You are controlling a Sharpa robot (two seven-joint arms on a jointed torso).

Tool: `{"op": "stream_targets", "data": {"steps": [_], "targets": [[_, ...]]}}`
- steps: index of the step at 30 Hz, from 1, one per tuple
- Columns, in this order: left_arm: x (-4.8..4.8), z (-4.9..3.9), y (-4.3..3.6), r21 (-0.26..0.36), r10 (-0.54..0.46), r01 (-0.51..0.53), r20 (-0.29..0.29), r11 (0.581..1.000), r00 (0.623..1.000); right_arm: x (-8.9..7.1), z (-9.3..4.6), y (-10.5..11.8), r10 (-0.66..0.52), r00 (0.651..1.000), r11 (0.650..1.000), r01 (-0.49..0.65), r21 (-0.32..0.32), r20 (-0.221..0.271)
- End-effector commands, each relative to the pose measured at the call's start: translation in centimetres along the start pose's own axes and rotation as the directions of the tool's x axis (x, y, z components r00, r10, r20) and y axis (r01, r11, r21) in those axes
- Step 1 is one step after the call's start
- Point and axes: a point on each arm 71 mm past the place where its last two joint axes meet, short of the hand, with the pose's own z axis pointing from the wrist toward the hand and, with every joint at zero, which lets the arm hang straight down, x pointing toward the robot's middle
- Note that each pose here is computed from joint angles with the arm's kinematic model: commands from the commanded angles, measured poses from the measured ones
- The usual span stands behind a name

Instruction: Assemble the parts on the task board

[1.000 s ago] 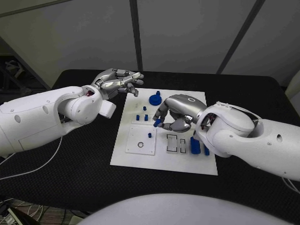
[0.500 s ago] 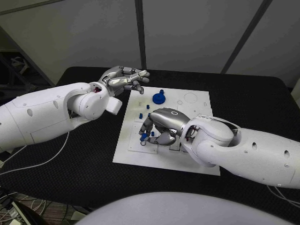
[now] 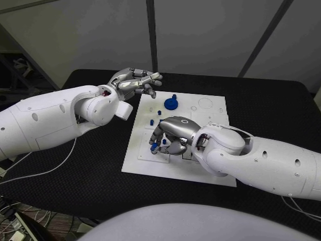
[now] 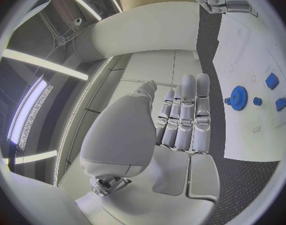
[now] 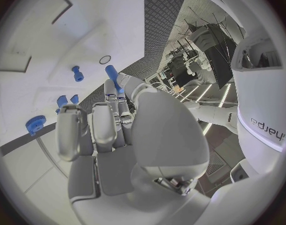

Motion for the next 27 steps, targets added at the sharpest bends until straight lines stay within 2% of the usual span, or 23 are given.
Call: {"op": "stream_targets", "data": {"steps": [1,15,27], "targets": [[0.16,0.07,-0.16,0.005,-0.004,0.004,-0.010,1.000,1.000,0.2,0.1,0.0,-0.011,1.000,1.000,0.011,-0.010,-0.016],[0.19,0.03,-0.18,0.005,-0.004,0.004,-0.011,1.000,1.000,1.1,0.3,-0.4,-0.039,0.996,0.999,0.040,0.009,-0.084],[0.13,-0.01,-0.19,0.005,-0.004,0.004,-0.010,1.000,1.000,1.3,0.1,-0.6,-0.054,0.993,0.998,0.057,0.023,-0.102]]}}
